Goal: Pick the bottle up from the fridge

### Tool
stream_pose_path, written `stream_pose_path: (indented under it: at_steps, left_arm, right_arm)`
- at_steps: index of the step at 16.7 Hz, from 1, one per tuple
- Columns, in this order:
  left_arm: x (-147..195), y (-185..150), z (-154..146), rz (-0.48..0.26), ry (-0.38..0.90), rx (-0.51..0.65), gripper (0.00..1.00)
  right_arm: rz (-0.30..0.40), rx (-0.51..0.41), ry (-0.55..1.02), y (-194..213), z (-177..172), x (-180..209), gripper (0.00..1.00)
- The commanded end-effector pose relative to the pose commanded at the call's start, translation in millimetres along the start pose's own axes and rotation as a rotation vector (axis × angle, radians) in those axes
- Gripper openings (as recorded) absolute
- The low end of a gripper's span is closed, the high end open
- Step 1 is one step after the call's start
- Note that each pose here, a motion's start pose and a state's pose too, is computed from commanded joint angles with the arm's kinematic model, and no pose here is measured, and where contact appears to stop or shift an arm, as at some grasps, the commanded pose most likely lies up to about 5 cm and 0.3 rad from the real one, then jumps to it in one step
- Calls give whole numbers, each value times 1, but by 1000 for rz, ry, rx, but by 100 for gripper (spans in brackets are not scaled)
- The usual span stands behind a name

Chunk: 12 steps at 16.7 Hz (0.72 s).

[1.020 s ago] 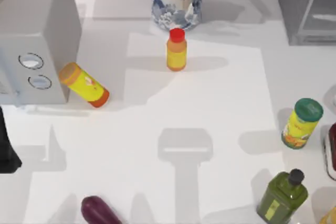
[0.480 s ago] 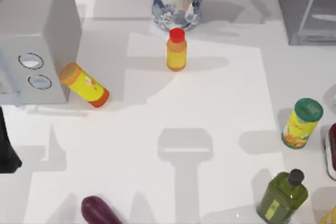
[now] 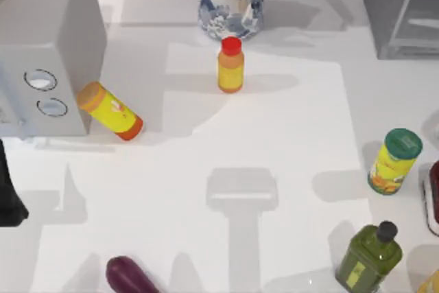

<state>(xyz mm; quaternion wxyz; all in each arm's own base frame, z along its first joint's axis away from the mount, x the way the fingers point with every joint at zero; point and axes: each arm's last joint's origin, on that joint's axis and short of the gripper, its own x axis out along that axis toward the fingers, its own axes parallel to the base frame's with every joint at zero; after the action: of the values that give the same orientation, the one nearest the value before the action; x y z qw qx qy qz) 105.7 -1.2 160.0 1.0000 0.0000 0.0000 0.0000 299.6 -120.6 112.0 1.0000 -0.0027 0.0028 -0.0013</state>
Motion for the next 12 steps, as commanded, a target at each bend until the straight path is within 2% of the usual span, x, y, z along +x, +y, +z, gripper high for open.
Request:
stream_pose_path:
  at_steps: [3, 6, 9, 12]
  left_arm:
    - [0, 0, 0, 0, 0, 0, 100]
    - [0, 0, 0, 0, 0, 0, 100]
    - [0, 0, 0, 0, 0, 0, 100]
    - [0, 0, 0, 0, 0, 0, 100]
  right_arm:
    - [-3, -5, -12, -1, 10, 57, 100]
    - [-6, -3, -10, 6, 20, 96, 100]
    - [-7, -2, -2, 12, 24, 113, 100]
    - [-7, -2, -1, 13, 25, 114, 100]
